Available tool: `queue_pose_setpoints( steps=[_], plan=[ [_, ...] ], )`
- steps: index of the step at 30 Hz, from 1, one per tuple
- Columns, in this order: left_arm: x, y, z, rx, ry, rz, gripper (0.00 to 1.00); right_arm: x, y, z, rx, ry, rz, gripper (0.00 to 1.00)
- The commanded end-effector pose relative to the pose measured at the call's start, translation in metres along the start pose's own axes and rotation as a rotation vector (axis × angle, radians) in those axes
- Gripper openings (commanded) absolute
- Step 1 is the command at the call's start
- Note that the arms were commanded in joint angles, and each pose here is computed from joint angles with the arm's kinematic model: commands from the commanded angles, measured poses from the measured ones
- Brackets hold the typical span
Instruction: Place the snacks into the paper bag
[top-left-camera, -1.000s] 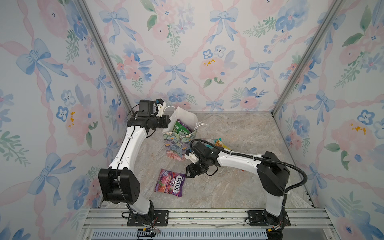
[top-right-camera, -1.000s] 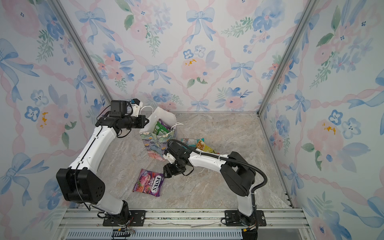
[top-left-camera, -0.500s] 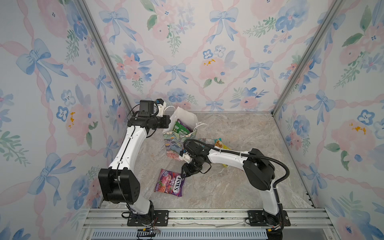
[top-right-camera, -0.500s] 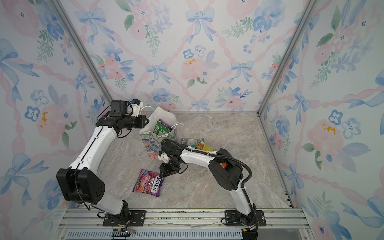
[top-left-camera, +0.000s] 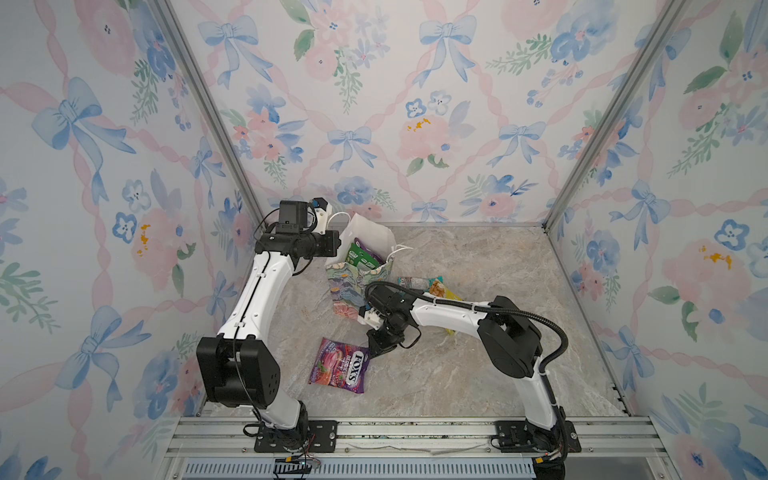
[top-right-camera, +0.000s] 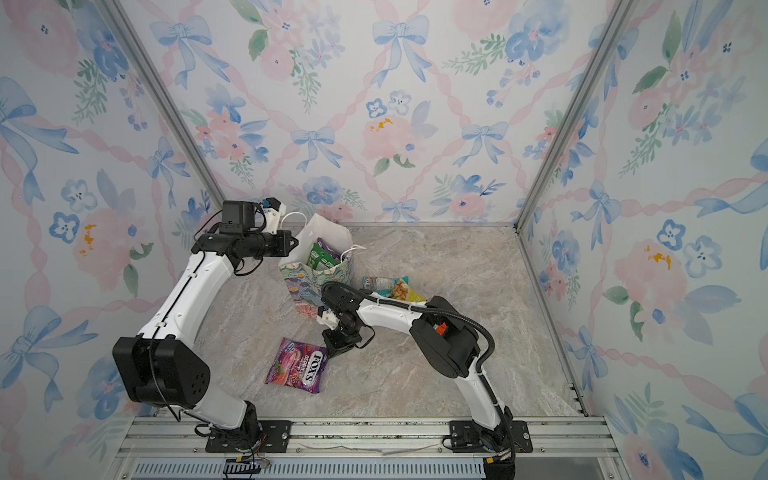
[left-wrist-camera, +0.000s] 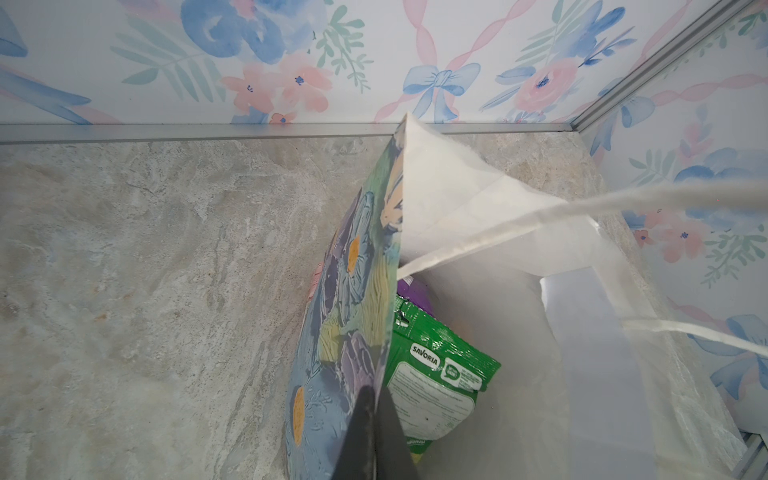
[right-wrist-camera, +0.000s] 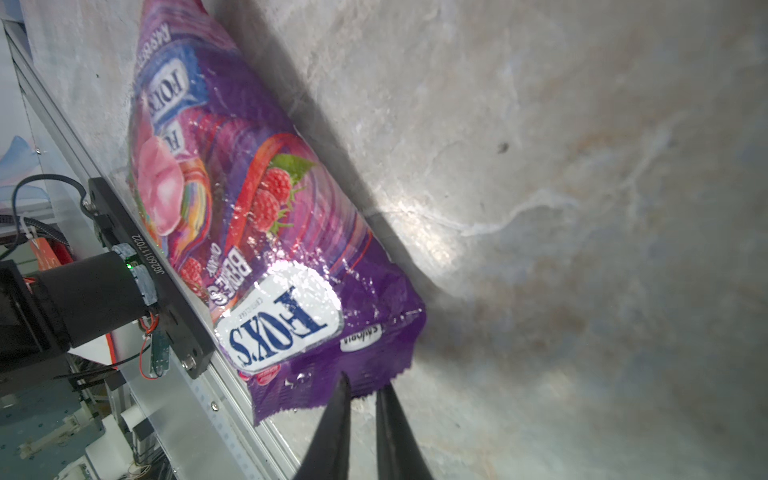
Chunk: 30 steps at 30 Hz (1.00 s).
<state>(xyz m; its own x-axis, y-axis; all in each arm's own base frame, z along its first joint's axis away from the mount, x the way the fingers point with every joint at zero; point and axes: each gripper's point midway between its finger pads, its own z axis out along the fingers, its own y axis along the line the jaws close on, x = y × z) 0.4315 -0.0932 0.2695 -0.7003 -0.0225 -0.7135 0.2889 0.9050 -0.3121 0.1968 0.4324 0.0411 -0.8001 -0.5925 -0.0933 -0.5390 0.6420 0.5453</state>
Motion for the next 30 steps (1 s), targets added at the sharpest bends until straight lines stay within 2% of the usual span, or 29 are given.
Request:
queue_pose_setpoints(
  steps=[1,7,17,23,30],
  plan=[
    [0.009,0.000,0.000,-0.003,0.025,0.010,0.00,-0.001,-0.002,0.000,0.014,0.006,0.001,0.09],
    [0.009,0.000,0.000,-0.003,0.026,0.010,0.00,0.003,-0.010,-0.013,0.033,-0.027,0.016,0.02],
    [0.010,-0.001,0.001,-0.001,0.028,0.009,0.00,0.022,-0.056,-0.054,0.099,-0.108,0.099,0.01],
    [0.010,0.000,0.002,-0.003,0.031,0.008,0.00,0.007,-0.042,-0.064,0.056,-0.220,0.067,0.04],
    [0.010,0.000,0.002,-0.003,0.030,0.008,0.00,0.000,-0.010,-0.041,0.058,-0.205,-0.058,0.10]
  ],
)
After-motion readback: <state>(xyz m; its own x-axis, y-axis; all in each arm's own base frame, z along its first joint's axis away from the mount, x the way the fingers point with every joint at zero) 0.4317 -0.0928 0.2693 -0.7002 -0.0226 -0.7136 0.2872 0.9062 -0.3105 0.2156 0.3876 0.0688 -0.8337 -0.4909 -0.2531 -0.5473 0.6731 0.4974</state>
